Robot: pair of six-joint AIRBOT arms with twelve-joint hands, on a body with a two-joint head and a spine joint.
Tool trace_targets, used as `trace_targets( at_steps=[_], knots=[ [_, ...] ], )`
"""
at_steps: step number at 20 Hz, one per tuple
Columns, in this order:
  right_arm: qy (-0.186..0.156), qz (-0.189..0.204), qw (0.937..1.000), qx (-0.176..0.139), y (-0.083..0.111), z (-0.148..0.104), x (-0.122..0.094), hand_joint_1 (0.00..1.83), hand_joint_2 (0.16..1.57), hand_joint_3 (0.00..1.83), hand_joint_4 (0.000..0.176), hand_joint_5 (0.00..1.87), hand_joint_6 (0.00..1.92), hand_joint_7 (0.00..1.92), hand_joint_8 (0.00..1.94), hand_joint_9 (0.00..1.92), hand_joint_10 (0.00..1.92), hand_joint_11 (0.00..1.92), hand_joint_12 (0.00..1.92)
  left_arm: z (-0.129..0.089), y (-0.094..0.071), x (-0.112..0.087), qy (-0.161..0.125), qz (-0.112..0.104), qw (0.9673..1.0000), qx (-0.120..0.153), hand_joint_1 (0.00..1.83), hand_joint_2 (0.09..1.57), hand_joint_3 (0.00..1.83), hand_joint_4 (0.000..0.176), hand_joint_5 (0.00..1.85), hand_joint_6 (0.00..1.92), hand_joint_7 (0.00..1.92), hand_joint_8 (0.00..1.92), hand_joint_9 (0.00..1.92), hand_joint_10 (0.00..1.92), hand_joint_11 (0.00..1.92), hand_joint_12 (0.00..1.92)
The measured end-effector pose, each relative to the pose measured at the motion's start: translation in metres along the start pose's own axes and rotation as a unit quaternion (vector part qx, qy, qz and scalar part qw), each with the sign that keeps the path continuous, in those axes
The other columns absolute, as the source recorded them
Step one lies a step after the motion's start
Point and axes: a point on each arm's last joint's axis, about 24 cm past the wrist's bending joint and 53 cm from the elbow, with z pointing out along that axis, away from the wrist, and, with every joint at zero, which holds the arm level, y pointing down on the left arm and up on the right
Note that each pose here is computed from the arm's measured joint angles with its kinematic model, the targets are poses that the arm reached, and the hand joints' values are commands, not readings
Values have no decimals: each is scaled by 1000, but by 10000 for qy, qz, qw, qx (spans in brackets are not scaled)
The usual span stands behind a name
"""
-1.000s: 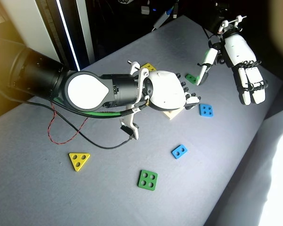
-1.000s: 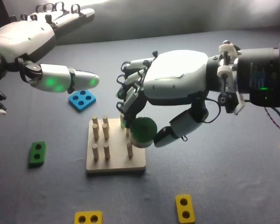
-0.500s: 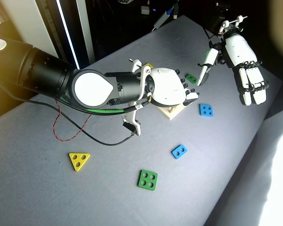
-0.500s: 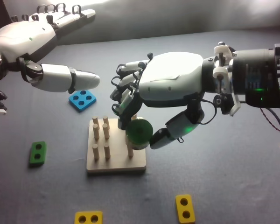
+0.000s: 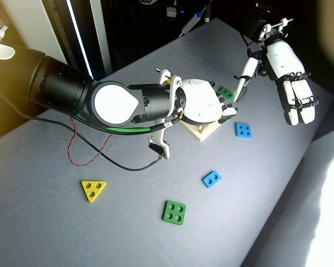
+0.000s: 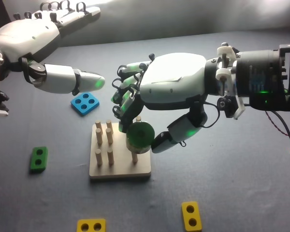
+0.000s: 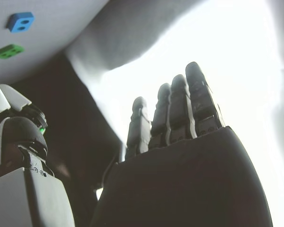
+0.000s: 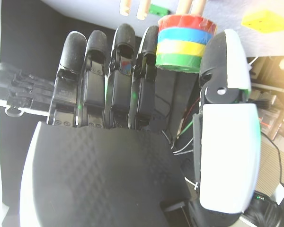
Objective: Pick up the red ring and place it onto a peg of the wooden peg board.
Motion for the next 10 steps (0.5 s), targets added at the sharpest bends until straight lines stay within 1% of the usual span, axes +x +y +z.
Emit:
trace_targets(
  at_steps=[1, 3, 6, 7, 8, 10],
  knots=[
    [-1, -1, 10000, 3, -1, 1, 0, 1102, 1088, 0, 0, 1036, 911, 674, 4, 332, 309, 0, 1573, 0, 0, 0, 1, -2, 10000, -1, 474, 949, 0, 169, 53, 1, 18, 2, 23, 2, 0, 253],
    [7, 4, 10000, -10, 0, 3, 1, 1119, 1084, 0, 0, 1045, 896, 667, 3, 304, 336, 0, 1540, 0, 0, 0, 2, 1, 10000, 2, 480, 948, 0, 174, 51, 0, 10, 0, 20, 0, 0, 254],
    [19, 8, 10000, -24, 1, 4, 2, 1118, 1084, 0, 0, 1044, 897, 670, 4, 297, 368, 0, 1550, 0, -1, 0, 1, 5, 10000, 9, 472, 947, 0, 165, 48, 1, 10, 1, 21, 1, 0, 257],
    [17, 11, 10000, -25, 1, 4, 2, 1120, 1083, 0, 0, 1045, 897, 673, 5, 295, 370, 0, 1553, 0, -1, 0, -2, 5, 10000, 12, 467, 945, 0, 166, 49, 1, 13, 2, 25, 3, 0, 258],
    [14, 10, 10000, -18, 0, 4, 2, 1118, 1084, 0, 0, 1044, 898, 671, 3, 290, 375, 0, 1543, 0, -1, 0, -2, 3, 10000, 12, 476, 948, 0, 158, 55, 3, 23, 6, 33, 6, 0, 262],
    [12, 7, 10000, 2, -1, 5, 2, 1129, 1081, 0, 0, 1050, 884, 672, 3, 279, 391, 0, 1549, 0, -1, 0, 1, 6, 10000, 12, 481, 948, 0, 165, 52, 2, 20, 3, 31, 4, 0, 264]
  ],
)
